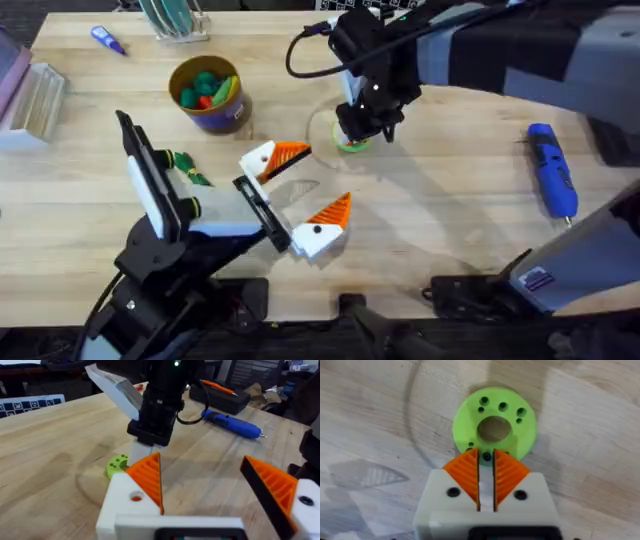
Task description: Pick up the gripper from the table and insert it into the empty holder that is missing its gripper. Then pick up a screw, insert it into the mounting hole, and use the screwdriver to tighten it. Finally, clean up the table by picking up the vegetable and placing it into the bucket.
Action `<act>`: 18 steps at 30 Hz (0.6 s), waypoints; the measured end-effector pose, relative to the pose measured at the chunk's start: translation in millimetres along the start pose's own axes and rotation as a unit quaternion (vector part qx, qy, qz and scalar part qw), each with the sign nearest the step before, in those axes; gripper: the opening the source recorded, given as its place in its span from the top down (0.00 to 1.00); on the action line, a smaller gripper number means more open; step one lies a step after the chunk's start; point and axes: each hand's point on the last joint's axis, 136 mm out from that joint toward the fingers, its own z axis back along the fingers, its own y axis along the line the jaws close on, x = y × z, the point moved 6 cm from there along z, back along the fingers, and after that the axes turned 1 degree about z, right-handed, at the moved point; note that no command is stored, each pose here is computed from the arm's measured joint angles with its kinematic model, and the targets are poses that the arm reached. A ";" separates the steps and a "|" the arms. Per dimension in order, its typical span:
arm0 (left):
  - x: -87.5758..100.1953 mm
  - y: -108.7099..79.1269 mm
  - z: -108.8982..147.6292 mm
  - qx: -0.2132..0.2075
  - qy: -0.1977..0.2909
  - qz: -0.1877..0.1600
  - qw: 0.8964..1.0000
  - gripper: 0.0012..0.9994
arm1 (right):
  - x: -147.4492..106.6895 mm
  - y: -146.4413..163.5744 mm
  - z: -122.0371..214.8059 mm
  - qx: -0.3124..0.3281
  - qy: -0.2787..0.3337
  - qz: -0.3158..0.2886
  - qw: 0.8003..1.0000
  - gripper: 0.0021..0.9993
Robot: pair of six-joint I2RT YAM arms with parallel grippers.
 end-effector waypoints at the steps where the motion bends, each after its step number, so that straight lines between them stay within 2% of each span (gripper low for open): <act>1: 0.0 0.0 0.0 0.000 0.000 0.000 1.000 0.01 | 0.2 -0.2 0.0 -0.001 -0.001 0.000 1.000 0.85; 5: 0.0 0.0 0.0 0.000 0.000 0.000 1.000 0.01 | 0.6 -0.7 0.0 -0.003 -0.002 -0.002 1.000 0.98; 18: -0.1 0.0 0.0 0.000 0.000 0.000 1.000 0.01 | -4.3 -3.2 9.0 -0.010 0.019 -0.006 1.000 0.99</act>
